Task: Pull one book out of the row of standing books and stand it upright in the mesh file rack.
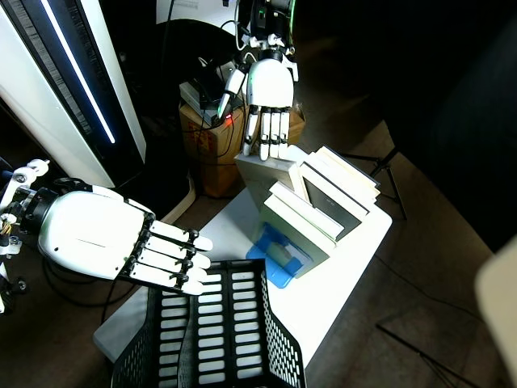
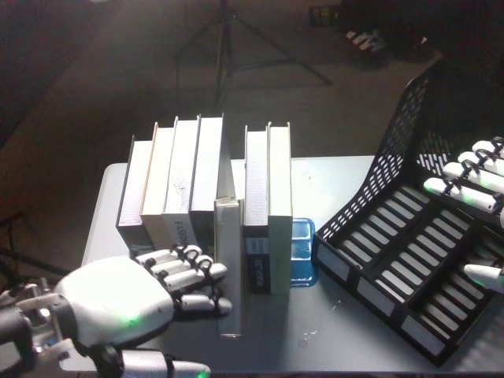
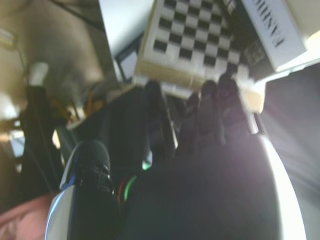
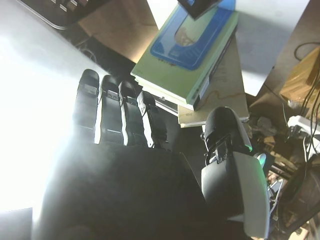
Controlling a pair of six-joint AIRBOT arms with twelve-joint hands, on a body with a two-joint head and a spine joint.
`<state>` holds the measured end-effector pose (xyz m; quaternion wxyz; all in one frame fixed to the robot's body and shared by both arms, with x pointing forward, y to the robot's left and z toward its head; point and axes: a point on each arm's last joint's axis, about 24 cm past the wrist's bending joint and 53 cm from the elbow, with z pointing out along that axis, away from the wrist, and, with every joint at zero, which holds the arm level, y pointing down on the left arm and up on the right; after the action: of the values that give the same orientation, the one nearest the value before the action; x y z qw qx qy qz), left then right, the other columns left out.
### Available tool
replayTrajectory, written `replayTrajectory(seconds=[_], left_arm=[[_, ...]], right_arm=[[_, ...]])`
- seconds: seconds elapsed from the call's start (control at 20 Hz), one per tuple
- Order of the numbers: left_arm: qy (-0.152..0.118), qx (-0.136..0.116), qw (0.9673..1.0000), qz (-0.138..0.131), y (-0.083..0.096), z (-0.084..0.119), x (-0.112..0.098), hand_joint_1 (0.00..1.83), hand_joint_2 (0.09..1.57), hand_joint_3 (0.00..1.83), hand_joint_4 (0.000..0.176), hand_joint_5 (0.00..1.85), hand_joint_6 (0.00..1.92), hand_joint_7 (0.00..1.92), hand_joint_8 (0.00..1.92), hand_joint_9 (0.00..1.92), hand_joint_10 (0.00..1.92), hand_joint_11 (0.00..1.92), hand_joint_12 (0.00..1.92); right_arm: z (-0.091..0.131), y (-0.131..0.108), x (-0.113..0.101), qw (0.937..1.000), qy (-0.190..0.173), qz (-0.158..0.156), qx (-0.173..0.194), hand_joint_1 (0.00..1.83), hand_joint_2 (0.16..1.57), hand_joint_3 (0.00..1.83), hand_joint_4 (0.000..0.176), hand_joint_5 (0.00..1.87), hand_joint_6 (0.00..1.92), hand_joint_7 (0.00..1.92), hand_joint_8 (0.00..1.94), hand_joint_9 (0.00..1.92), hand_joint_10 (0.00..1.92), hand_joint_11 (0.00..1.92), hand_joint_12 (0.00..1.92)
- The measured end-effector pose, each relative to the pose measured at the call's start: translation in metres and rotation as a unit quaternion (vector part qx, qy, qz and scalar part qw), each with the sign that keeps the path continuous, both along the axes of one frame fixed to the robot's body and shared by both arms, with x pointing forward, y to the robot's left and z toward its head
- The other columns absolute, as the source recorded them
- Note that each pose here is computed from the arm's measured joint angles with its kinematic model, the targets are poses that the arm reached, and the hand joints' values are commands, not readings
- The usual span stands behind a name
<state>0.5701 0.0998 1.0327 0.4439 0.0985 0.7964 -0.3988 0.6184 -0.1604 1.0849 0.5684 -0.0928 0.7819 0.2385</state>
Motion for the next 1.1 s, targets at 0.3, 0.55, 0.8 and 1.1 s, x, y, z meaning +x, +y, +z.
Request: replayTrajectory(seconds=[0.3,0.55,0.8,1.1], left_arm=[[-0.071,-0.098,0.9883,0.093,0.055,0.069,0.026,0.07,1.38,0.02,0.024,0.03,0.01,0.00,0.00,0.00,0.00,0.00,0.00],[-0.092,-0.128,0.9691,0.189,0.111,0.083,0.048,0.24,1.41,0.01,0.036,0.00,0.00,0.00,0.00,0.00,0.00,0.00,0.00],[-0.091,-0.135,0.9496,0.268,0.161,0.079,0.060,0.34,1.37,0.02,0.027,0.04,0.00,0.00,0.00,0.00,0.00,0.01,0.21],[-0.086,-0.131,0.9385,0.308,0.188,0.073,0.061,0.27,1.37,0.00,0.043,0.06,0.00,0.00,0.00,0.00,0.00,0.00,0.11]], right_arm=[[0.024,0.023,-0.019,0.9971,-0.041,0.061,-0.019,0.38,1.25,0.00,0.000,0.00,0.00,0.00,0.00,0.00,0.00,0.01,0.02],[0.048,0.061,-0.026,0.9878,-0.072,0.136,-0.023,0.57,1.21,0.00,0.000,0.00,0.00,0.00,0.00,0.00,0.00,0.00,0.00],[0.054,0.122,-0.033,0.9670,-0.095,0.229,-0.058,0.63,1.11,0.00,0.000,0.00,0.00,0.00,0.00,0.00,0.00,0.00,0.00],[0.050,0.178,-0.043,0.9391,-0.119,0.307,-0.098,0.73,1.05,0.00,0.000,0.00,0.00,0.00,0.00,0.00,0.00,0.00,0.00]])
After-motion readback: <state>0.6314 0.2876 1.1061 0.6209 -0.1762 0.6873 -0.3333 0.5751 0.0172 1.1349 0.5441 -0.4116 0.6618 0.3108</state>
